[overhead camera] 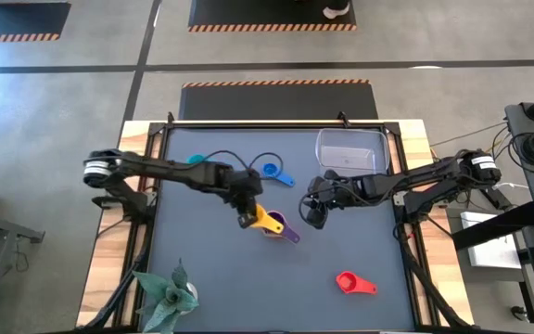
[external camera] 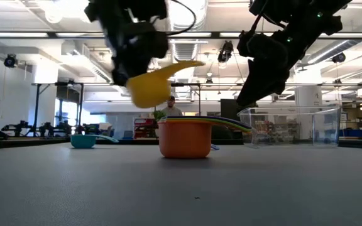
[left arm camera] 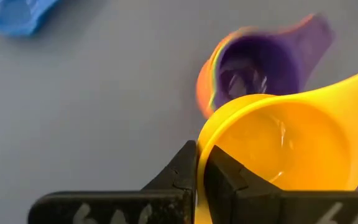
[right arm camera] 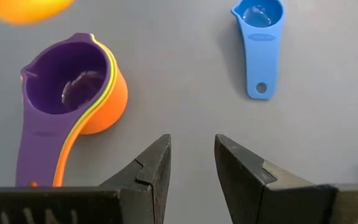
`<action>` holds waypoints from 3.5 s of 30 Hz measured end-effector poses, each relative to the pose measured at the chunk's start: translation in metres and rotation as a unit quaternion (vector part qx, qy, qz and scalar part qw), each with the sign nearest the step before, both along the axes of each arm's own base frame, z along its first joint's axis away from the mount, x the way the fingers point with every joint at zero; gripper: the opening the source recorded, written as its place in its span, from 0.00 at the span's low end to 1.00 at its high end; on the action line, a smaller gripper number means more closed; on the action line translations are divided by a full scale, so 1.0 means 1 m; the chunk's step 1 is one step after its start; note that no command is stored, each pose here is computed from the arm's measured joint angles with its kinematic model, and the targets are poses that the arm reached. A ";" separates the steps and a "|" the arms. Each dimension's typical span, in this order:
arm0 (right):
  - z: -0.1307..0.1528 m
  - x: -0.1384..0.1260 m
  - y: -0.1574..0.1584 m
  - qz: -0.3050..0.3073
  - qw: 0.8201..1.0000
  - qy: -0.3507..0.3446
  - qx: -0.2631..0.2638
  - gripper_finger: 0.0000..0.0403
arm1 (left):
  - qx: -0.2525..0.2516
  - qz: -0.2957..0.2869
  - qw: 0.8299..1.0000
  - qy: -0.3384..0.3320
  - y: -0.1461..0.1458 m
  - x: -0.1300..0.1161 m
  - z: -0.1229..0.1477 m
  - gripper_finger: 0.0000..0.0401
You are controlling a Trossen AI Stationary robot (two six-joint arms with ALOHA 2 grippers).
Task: Nest measuring cups in basket
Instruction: Stack the yellow measuring cup on top of the violet measuring cup, then stack the light blue measuring cup on top of the yellow measuring cup
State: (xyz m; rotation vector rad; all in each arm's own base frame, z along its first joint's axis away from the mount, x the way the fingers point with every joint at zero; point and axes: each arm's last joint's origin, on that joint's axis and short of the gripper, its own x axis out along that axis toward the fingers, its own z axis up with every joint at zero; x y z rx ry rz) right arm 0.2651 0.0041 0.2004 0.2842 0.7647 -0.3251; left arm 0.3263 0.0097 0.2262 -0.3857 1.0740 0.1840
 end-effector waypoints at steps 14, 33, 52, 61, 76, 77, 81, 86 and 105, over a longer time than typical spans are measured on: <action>-0.006 -0.007 0.000 -0.021 0.999 0.042 0.021 0.28 | -0.006 -0.062 0.998 -0.019 0.000 0.060 -0.005 0.00; -0.006 -0.007 0.000 -0.015 0.999 0.045 0.011 0.28 | -0.031 -0.034 0.999 -0.004 -0.001 0.057 -0.028 0.15; -0.006 -0.007 0.000 -0.011 0.999 0.044 0.012 0.28 | 0.158 0.028 0.987 0.013 0.028 -0.009 0.042 0.28; -0.006 -0.007 0.000 -0.017 0.999 0.042 0.018 0.28 | 0.169 0.112 0.977 0.061 0.063 -0.083 0.015 0.28; -0.006 -0.007 0.000 -0.018 0.999 0.042 0.019 0.28 | 0.164 0.226 0.955 0.105 0.083 -0.154 -0.050 0.29; -0.006 -0.007 0.000 -0.018 0.999 0.041 0.019 0.28 | 0.166 0.221 0.955 0.110 0.084 -0.154 -0.051 0.31; -0.005 -0.006 0.000 -0.022 0.999 0.038 0.022 0.28 | 0.167 0.208 0.955 0.133 0.089 -0.150 -0.056 0.41; -0.004 -0.004 0.000 -0.021 0.999 0.025 0.023 0.28 | 0.166 0.196 0.952 0.163 0.098 -0.144 -0.065 0.55; -0.003 -0.003 0.000 -0.039 0.998 0.014 0.040 0.28 | 0.120 0.153 0.953 0.230 0.130 -0.109 -0.073 0.06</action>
